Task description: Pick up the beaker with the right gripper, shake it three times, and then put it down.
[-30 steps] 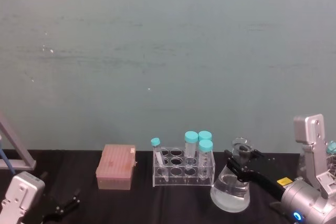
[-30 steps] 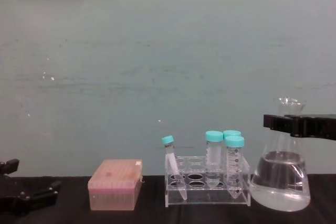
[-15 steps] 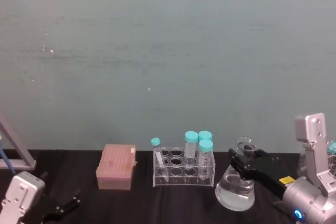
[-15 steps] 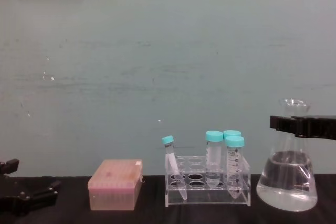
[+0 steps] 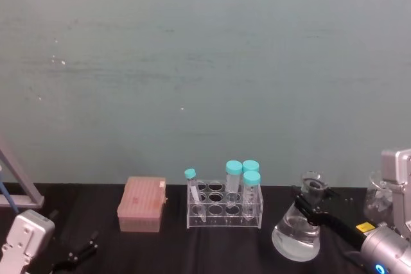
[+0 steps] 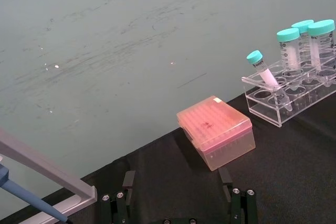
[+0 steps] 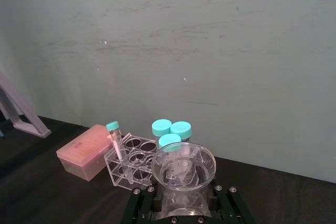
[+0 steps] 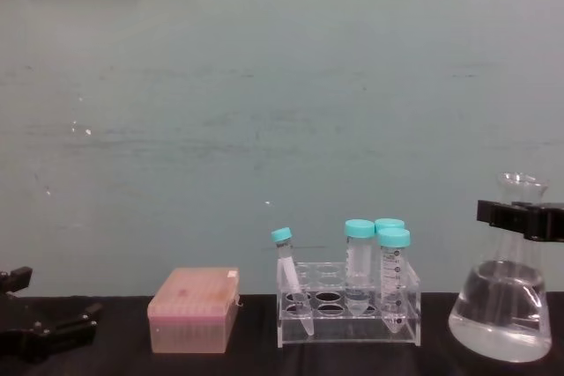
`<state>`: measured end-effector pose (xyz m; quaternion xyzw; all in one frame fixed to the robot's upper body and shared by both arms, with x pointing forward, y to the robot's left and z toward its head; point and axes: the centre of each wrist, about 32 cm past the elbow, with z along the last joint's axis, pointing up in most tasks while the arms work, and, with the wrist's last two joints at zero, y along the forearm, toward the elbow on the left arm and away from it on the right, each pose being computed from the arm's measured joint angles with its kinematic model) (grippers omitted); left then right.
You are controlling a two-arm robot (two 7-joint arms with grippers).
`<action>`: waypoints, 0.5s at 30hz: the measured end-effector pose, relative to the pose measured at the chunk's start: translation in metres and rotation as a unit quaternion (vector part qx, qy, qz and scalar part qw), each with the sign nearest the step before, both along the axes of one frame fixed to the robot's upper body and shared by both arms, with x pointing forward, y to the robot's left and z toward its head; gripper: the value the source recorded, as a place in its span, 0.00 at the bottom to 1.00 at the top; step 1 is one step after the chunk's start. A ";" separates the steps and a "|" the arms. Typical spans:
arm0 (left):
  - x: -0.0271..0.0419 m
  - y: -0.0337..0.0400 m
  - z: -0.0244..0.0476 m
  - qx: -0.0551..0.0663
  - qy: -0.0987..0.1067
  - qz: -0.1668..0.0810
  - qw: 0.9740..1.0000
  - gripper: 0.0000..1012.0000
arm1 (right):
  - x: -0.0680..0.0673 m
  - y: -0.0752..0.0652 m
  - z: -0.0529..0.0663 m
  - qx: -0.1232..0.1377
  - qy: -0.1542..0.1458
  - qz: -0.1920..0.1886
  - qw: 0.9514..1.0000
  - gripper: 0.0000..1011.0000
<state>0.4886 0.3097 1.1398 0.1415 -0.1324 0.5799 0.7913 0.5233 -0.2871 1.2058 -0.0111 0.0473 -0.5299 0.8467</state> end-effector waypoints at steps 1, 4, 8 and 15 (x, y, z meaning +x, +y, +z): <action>0.0000 0.0000 0.0000 0.000 0.000 0.000 1.000 0.99 | 0.000 -0.001 0.000 0.000 0.000 0.001 1.000 0.45; 0.0000 0.0000 0.0000 0.000 0.000 0.000 1.000 0.99 | 0.000 -0.005 -0.001 -0.002 -0.004 0.005 1.000 0.45; 0.0000 0.0000 0.0000 0.000 0.000 0.000 1.000 0.99 | -0.001 -0.008 -0.001 -0.008 -0.010 0.014 1.000 0.45; 0.0000 0.0000 0.0000 0.000 0.000 0.000 1.000 0.99 | -0.002 -0.010 -0.003 -0.020 -0.016 0.041 0.999 0.45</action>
